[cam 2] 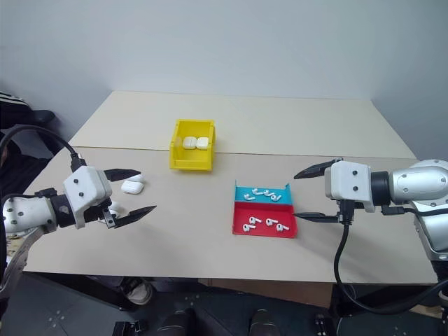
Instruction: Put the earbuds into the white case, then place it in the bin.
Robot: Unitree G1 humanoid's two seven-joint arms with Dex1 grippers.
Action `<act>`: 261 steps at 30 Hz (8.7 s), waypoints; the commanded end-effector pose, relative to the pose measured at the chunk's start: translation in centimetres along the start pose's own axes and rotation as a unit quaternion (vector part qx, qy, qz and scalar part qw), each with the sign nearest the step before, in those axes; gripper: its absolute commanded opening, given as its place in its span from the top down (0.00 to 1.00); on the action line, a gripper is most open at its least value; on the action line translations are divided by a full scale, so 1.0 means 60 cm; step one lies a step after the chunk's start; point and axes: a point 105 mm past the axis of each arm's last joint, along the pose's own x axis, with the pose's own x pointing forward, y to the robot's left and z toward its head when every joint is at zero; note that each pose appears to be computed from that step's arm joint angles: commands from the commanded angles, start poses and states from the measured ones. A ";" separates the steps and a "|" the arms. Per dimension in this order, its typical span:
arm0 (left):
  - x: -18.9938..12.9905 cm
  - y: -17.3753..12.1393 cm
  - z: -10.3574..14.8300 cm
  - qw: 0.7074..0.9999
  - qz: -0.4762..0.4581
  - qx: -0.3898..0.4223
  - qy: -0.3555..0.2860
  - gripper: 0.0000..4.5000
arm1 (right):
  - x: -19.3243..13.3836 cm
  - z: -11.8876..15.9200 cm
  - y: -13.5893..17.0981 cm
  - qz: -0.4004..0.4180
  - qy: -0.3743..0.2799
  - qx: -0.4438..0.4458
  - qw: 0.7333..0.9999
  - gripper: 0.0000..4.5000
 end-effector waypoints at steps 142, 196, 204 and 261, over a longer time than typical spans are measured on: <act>0.123 -0.064 0.058 0.942 -0.037 -0.133 -0.306 0.38 | 0.043 -0.020 0.022 0.133 0.204 0.065 0.968 0.00; 0.091 -0.132 0.055 0.936 -0.138 -0.086 -0.311 0.38 | 0.157 -0.100 0.049 0.148 0.274 0.090 0.946 0.64; 0.092 -0.132 0.055 0.939 -0.137 -0.088 -0.303 0.38 | 0.156 -0.103 0.050 0.151 0.274 0.087 0.946 0.82; 0.072 -0.122 0.181 0.884 -0.251 -0.078 -0.387 0.38 | 0.081 0.231 -0.004 0.032 -0.490 0.003 0.871 0.82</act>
